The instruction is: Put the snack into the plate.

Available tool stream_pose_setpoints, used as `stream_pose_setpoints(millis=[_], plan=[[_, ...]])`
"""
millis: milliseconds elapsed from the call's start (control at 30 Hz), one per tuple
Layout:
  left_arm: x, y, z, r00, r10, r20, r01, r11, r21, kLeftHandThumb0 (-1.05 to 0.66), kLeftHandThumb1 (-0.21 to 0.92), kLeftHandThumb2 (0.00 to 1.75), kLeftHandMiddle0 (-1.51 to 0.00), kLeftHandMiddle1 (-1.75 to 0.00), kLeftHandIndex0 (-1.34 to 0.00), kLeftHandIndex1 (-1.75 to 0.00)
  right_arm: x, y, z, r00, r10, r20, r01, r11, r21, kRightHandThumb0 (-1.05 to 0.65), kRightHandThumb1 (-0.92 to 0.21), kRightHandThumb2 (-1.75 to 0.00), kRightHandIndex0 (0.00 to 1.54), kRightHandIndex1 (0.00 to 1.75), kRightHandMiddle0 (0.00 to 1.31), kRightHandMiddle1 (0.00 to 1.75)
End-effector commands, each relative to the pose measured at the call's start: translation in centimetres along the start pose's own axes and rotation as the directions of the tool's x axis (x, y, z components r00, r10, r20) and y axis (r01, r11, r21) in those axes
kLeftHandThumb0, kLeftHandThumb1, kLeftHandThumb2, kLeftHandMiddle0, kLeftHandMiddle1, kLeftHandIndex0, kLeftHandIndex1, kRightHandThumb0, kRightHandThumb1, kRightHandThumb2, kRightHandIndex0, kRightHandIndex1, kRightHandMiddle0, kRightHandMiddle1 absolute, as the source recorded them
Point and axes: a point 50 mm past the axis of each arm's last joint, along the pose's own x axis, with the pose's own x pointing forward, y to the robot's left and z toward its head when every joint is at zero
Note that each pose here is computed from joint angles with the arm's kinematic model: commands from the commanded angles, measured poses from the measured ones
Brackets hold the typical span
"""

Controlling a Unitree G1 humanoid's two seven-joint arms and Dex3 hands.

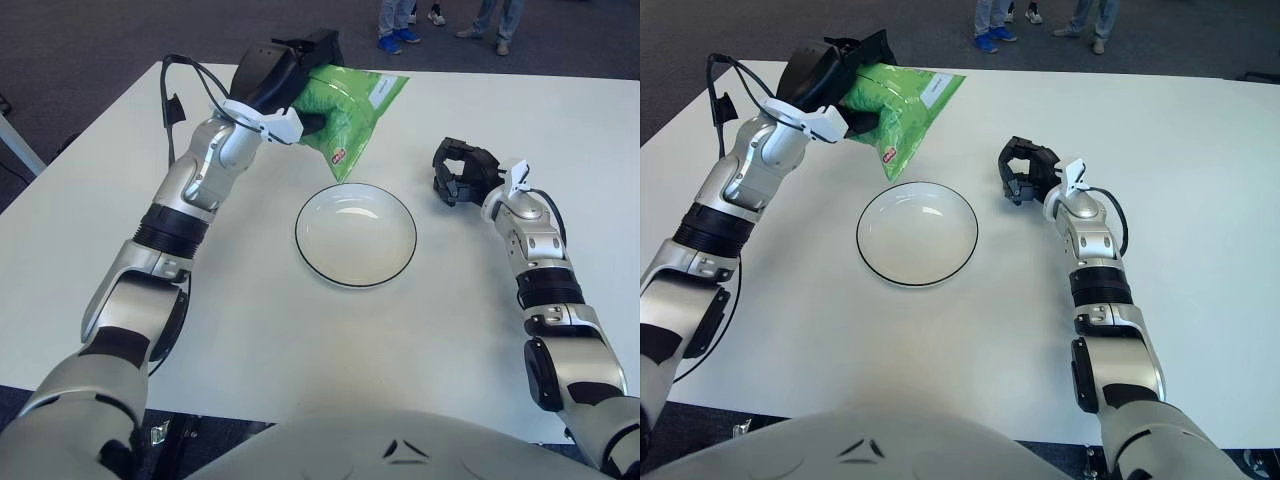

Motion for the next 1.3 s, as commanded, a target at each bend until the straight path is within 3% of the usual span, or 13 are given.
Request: stream_pose_setpoints(millis=[0, 567, 1267], plan=[[-0.1, 0.1, 0.8, 1.000, -0.016, 0.009, 0.017, 0.999, -0.037, -0.56, 0.11, 1.57, -1.26, -1.75, -0.78, -1.75, -1.0, 0.7, -4.7, 0.980, 0.017, -0.196, -0.010, 0.999, 0.036, -0.44, -0.45, -1.15, 1.27, 1.75, 0.51, 1.75], [-0.7, -1.3, 3.6, 0.989, -0.108, 0.100, 0.117, 0.989, -0.091, -0.54, 0.14, 1.53, -1.30, -1.75, -0.75, -1.75, -0.9, 0.7, -4.7, 0.981, 0.018, -0.192, -0.014, 1.000, 0.026, -0.44, -0.45, -1.15, 1.27, 1.75, 0.51, 1.75], [-2.0, -3.3, 4.7, 0.955, -0.235, 0.183, 0.269, 0.944, -0.190, -0.52, 0.19, 1.47, -1.27, -1.75, -0.71, -1.75, -1.0, 0.9, -4.5, 0.982, 0.018, -0.190, -0.015, 1.000, 0.017, -0.44, -0.46, -1.15, 1.26, 1.75, 0.51, 1.75]])
